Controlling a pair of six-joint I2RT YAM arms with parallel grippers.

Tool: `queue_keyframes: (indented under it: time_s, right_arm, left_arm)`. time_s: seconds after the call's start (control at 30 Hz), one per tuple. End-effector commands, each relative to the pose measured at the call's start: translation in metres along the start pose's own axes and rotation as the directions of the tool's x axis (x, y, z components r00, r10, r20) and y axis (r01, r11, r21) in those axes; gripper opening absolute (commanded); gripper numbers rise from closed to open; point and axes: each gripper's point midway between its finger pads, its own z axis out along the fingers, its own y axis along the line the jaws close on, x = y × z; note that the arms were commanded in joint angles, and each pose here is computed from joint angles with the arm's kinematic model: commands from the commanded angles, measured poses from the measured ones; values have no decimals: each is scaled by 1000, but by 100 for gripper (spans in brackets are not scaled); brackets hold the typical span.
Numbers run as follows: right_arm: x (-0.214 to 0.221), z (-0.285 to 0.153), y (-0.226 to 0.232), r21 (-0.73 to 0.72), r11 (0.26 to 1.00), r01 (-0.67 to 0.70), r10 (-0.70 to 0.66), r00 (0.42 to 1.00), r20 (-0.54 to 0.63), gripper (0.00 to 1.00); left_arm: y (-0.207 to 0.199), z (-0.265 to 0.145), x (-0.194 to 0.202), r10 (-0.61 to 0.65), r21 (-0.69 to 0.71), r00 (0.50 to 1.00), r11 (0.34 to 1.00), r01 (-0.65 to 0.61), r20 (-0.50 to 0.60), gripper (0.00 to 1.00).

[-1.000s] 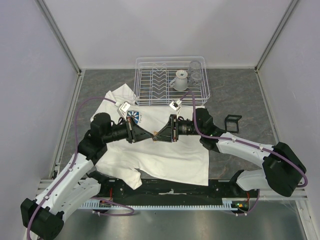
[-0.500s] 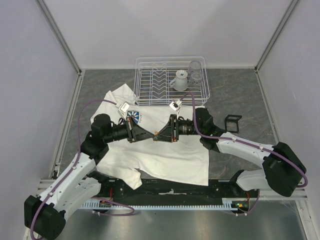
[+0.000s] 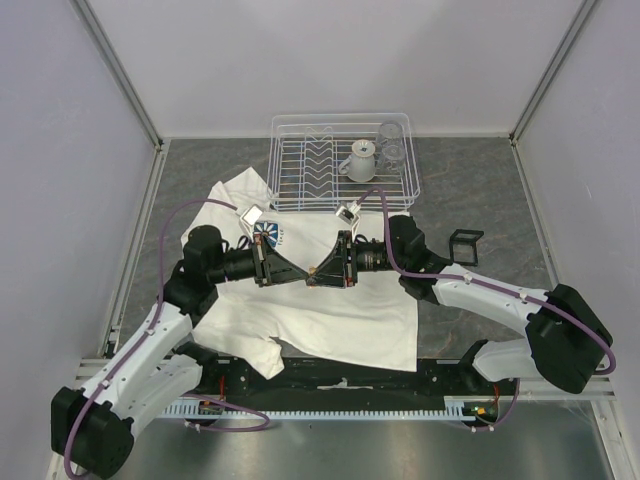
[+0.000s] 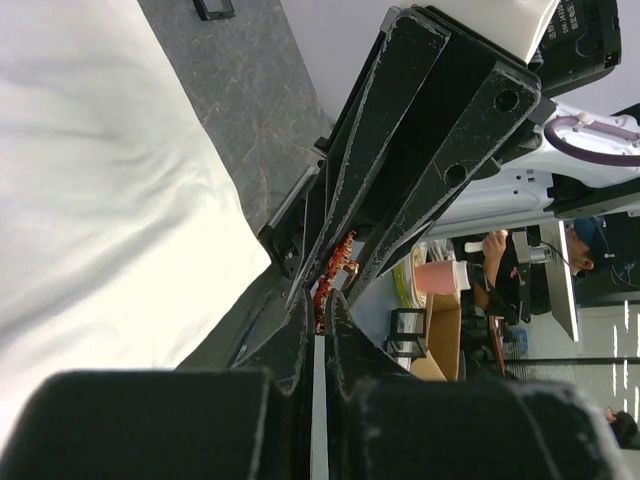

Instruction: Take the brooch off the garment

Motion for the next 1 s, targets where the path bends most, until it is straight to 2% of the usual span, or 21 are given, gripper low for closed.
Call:
queue_keyframes:
  time_s: [0.0,0.17,0.27,0.33,0.37,0.4,0.57,0.6,0.87,0.9,0.97]
  right_arm:
    - [-15,2,12,-38,996,82,-81,996,21,23]
    - [-14,1,13,-42,995,94,-94,995,14,18]
    - [-15,1,10,-24,998,60,-60,998,31,6]
    - [-23,2,15,-37,997,61,-58,995,76,5]
    - [-26,2,18,-51,998,46,-40,994,99,7]
    - [-28,3,17,-45,998,34,-29,993,115,17]
    - [-32,10,21,-42,999,-4,10,989,150,31]
    - [-33,11,19,-33,999,-26,31,987,159,38]
    - [-34,13,23,-39,997,-69,74,985,158,48]
    - [-36,13,25,-42,997,-69,75,984,161,56]
    - [-37,12,30,-63,995,-72,82,983,163,62]
  left_arm:
    - [-31,-4,-1,83,127,996,989,-78,-34,2]
    - [-28,-3,2,81,130,996,989,-74,-49,2]
    - [-28,-3,1,58,136,998,989,-53,-34,2]
    - [-27,-2,-2,22,139,1000,990,-21,-3,2]
    - [-28,-3,-3,-4,142,1000,990,3,6,2]
    - [-25,-2,-4,-17,131,1000,991,14,24,2]
    - [-22,-5,-8,-70,113,993,992,59,92,2]
    - [-21,-5,-9,-76,110,992,992,65,103,2]
    - [-15,-5,-5,-78,92,992,993,69,100,2]
    - [-14,-6,-6,-72,82,992,995,63,106,2]
    - [-11,-6,-5,-61,64,993,996,55,101,2]
